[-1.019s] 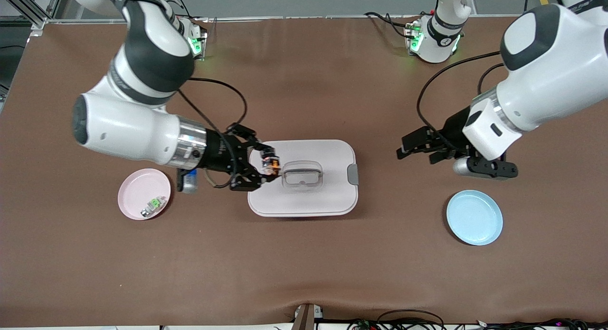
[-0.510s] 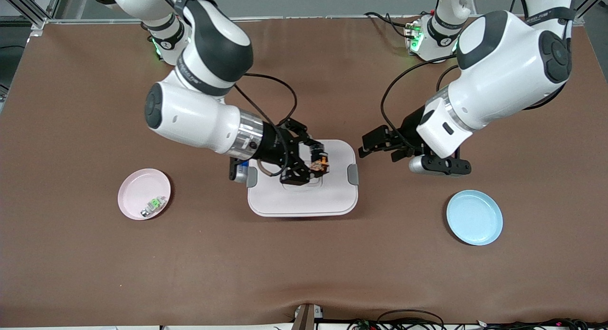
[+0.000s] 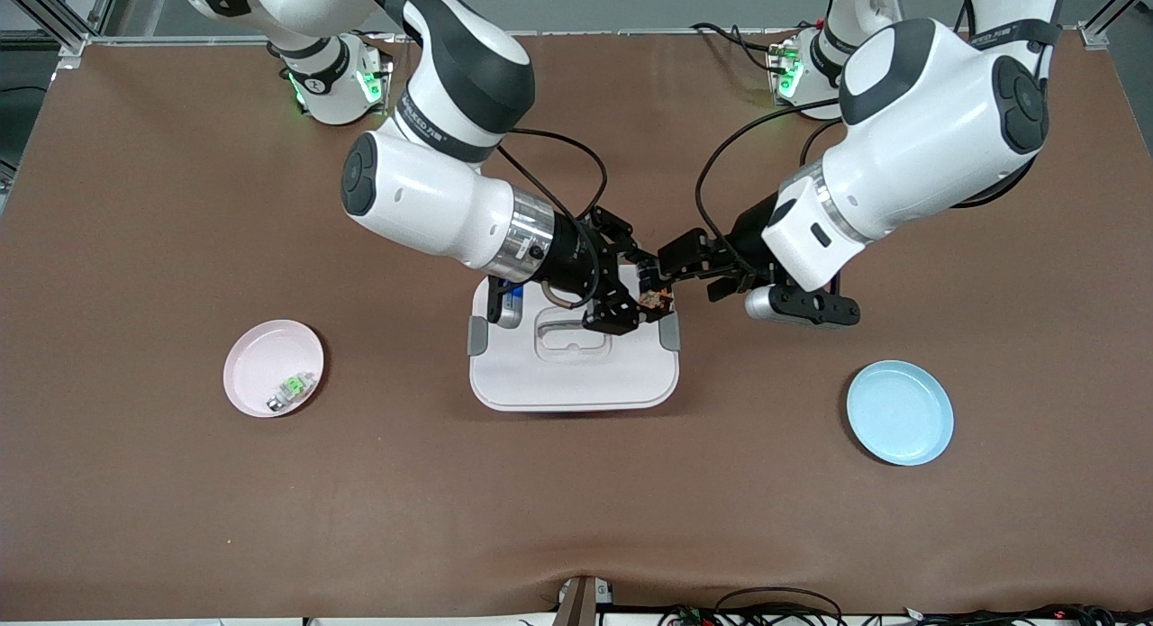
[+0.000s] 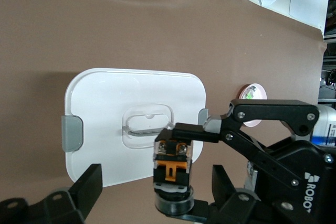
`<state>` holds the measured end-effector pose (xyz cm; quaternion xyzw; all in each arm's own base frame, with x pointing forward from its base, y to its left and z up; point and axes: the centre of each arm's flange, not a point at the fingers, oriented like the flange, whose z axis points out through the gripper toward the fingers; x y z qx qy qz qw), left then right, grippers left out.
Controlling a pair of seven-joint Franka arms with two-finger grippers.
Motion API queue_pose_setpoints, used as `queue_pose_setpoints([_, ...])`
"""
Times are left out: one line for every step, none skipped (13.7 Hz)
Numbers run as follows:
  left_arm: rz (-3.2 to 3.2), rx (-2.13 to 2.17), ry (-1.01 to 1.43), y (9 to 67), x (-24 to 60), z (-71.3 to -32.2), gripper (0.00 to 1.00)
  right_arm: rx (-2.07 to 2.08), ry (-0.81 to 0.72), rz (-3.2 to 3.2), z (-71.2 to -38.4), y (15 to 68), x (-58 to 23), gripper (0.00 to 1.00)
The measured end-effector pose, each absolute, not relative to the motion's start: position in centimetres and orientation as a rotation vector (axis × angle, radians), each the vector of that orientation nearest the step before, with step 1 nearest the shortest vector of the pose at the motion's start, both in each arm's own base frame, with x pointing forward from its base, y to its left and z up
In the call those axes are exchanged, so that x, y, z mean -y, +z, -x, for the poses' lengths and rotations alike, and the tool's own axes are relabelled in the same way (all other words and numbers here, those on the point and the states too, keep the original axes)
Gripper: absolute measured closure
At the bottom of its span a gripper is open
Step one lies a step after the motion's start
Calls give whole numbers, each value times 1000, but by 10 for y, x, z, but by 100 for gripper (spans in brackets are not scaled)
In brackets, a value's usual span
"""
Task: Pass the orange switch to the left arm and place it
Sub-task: 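Grasp the switch with the left gripper and open the right gripper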
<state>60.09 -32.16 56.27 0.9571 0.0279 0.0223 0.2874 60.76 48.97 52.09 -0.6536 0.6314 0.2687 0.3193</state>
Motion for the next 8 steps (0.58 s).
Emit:
queue_pose_setpoints([-2557,-69,55,562,325,-600,16,-1659,709,1712,-606,525,-491,28])
queue_pose_setpoints([-2558,-65,50,560,327,-599,22,-1658,711,1706,-605,529,-493,28])
queue_pose_setpoints([-2559,-64,46,558,328,-599,23,-1654,714,1705,-603,532,-496,28])
queue_pose_setpoints([-2560,-65,43,556,328,-600,33,-1651,715,1704,-602,534,-497,28])
queue_pose_setpoints([-2554,-66,39,556,329,-599,47,-1651,717,1705,-601,533,-499,28])
queue_pose_setpoints([-2551,-63,39,557,331,-598,56,-1652,719,1708,-600,531,-500,28])
queue_pose_setpoints([-2551,-59,41,558,332,-598,66,-1653,721,1707,-600,531,-500,28])
queue_pose_setpoints([-2550,-60,40,558,332,-598,65,-1653,722,1706,-600,531,-500,28])
